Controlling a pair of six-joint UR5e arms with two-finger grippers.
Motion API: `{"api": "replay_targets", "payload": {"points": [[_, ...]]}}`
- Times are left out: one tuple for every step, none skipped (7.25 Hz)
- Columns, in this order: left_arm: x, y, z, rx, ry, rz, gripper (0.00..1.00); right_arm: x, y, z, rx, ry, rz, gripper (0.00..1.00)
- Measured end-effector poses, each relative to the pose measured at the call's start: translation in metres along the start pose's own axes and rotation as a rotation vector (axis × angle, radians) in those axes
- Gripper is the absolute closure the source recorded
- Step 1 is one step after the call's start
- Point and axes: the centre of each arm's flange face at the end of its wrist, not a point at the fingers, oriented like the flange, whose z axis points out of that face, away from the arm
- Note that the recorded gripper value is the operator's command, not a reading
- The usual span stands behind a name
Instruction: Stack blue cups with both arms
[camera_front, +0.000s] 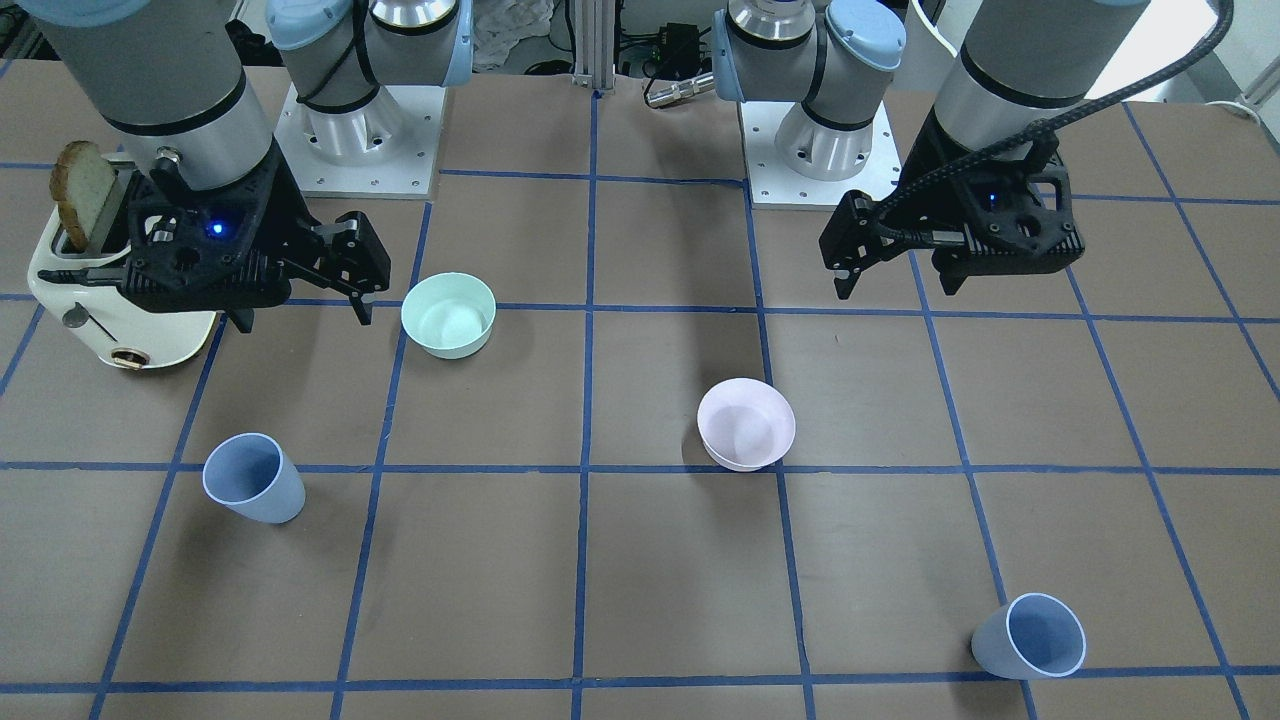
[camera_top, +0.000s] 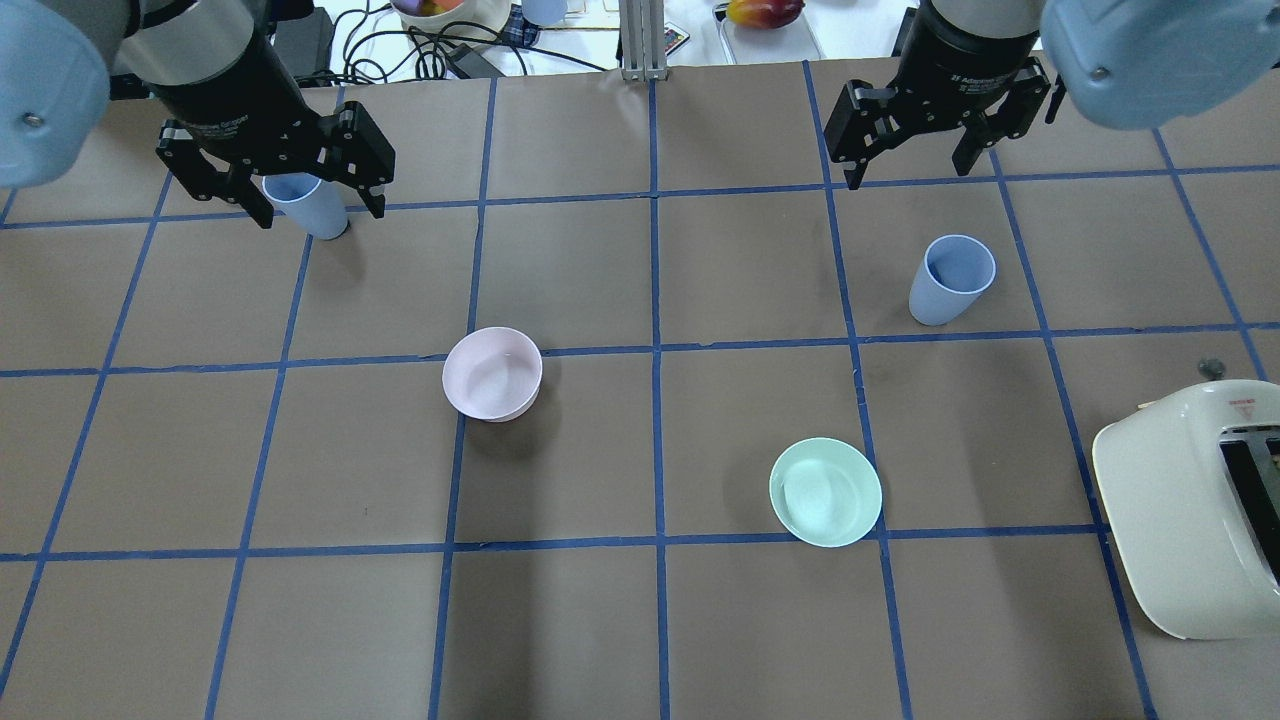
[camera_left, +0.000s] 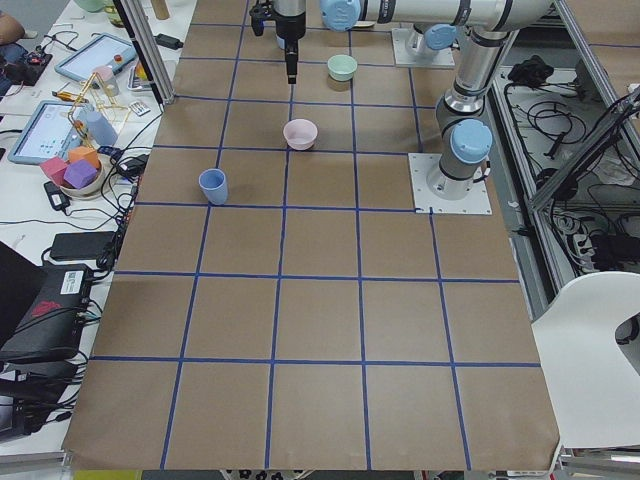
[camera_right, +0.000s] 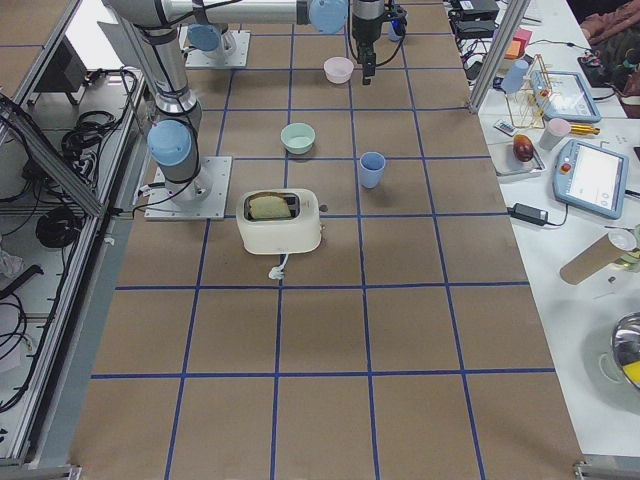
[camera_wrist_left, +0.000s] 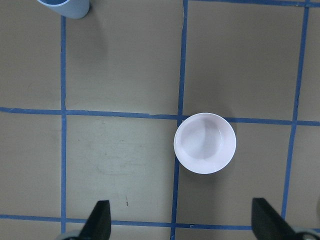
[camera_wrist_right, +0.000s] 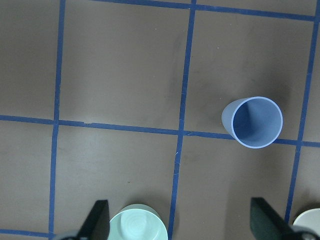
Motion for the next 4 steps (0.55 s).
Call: {"api": "replay_targets", "payload": {"points": [[0.0015,-0.0001,-0.0005,0.003,0.001,0.003,0.0,0.0,-0.0001,0.0001,0.0,0.0,0.0,0.0],[0.002,0.0,-0.0013,0.006,0.003,0.003,0.0,0.0,0.0,0.0001,0.0,0.0,0.0,0.0],[0.0022,0.0004,-0.0023,0.009,0.004,0.004,0.0,0.0001,0.0,0.0,0.0,0.0,0.0,0.0],[0.0022,0.0011,-0.0035,0.011,0.004,0.004,0.0,0.0001,0.0001,-0.0001,0.0,0.0,0.0,0.0]]}}
